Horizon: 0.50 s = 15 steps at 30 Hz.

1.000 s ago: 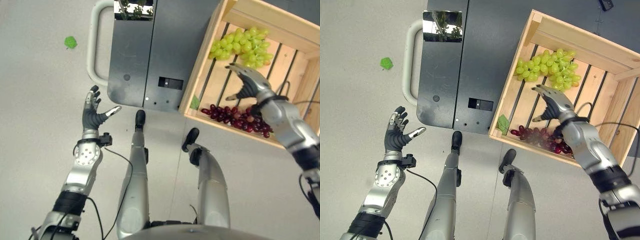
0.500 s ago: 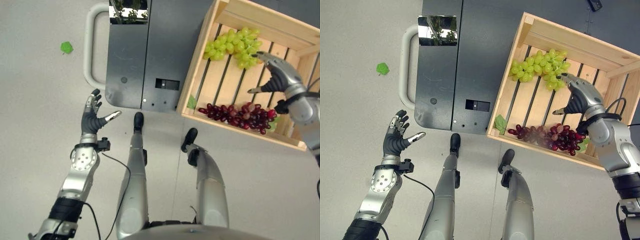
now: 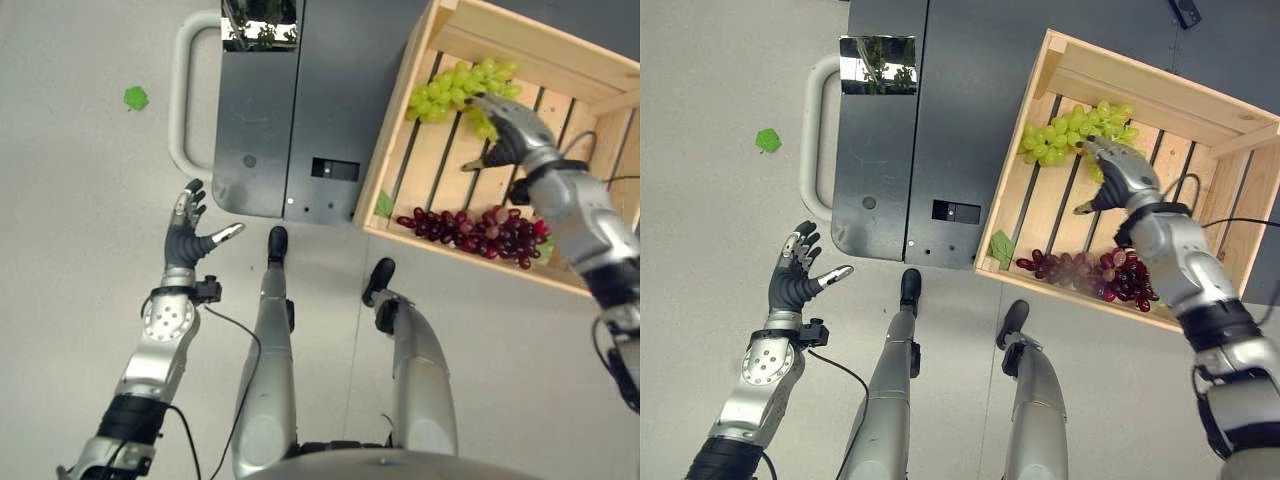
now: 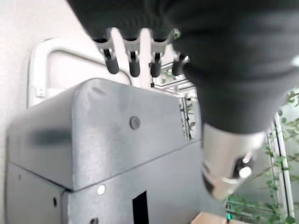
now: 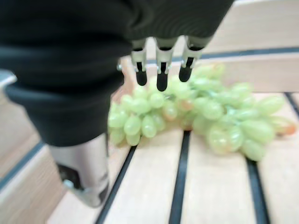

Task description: Pick up the fruits from the basket on one side to the basket on the other side

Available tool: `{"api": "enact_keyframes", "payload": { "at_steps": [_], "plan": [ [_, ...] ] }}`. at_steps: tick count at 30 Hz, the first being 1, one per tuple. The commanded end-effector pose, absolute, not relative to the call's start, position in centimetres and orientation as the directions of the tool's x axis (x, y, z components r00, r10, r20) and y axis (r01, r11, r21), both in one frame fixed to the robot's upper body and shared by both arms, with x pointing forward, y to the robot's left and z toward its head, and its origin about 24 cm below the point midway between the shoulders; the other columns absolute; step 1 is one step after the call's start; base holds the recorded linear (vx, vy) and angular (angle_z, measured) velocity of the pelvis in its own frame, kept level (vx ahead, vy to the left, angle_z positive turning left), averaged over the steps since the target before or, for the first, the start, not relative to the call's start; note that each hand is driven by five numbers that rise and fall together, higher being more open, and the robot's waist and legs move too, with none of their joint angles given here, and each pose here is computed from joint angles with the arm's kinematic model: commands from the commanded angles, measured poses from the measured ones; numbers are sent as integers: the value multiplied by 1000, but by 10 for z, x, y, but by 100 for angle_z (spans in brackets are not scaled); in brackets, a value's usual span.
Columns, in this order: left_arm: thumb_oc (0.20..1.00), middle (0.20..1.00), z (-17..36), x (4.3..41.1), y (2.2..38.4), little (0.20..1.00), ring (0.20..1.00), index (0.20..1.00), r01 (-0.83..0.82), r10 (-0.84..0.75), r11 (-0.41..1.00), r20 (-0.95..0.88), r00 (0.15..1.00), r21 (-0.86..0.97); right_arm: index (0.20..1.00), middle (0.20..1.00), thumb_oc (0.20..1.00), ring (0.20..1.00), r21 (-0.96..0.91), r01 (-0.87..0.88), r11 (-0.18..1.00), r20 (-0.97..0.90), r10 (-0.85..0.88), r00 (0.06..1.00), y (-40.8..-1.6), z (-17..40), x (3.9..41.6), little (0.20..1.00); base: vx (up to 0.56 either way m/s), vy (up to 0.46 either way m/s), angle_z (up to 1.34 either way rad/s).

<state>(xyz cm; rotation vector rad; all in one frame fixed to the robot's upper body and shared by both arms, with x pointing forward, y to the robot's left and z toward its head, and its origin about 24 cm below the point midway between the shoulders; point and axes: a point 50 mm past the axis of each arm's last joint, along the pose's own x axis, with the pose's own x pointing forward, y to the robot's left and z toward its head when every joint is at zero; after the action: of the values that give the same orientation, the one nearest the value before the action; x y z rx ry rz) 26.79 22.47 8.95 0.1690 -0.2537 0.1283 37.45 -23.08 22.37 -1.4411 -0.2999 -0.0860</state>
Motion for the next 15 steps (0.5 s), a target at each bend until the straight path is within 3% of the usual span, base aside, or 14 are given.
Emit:
{"api": "enact_keyframes", "payload": {
  "at_steps": [1,8,15],
  "plan": [
    [1000,1000,106,269,223,1000,1000,1000,-164,95,971,354,930,171,1000,1000,1000,1000,-941,335,45,338,120,934,-230,255,381,1000,0,0,0],
    [1000,1000,105,272,218,1000,1000,1000,-154,88,974,348,933,167,1000,1000,1000,1000,-958,284,-47,275,144,951,-213,247,393,1000,0,0,0],
    [1000,1000,105,274,217,1000,1000,1000,-155,85,972,350,933,177,1000,1000,1000,1000,-919,390,-53,383,116,917,-214,285,395,1000,0,0,0]
  ]
}}
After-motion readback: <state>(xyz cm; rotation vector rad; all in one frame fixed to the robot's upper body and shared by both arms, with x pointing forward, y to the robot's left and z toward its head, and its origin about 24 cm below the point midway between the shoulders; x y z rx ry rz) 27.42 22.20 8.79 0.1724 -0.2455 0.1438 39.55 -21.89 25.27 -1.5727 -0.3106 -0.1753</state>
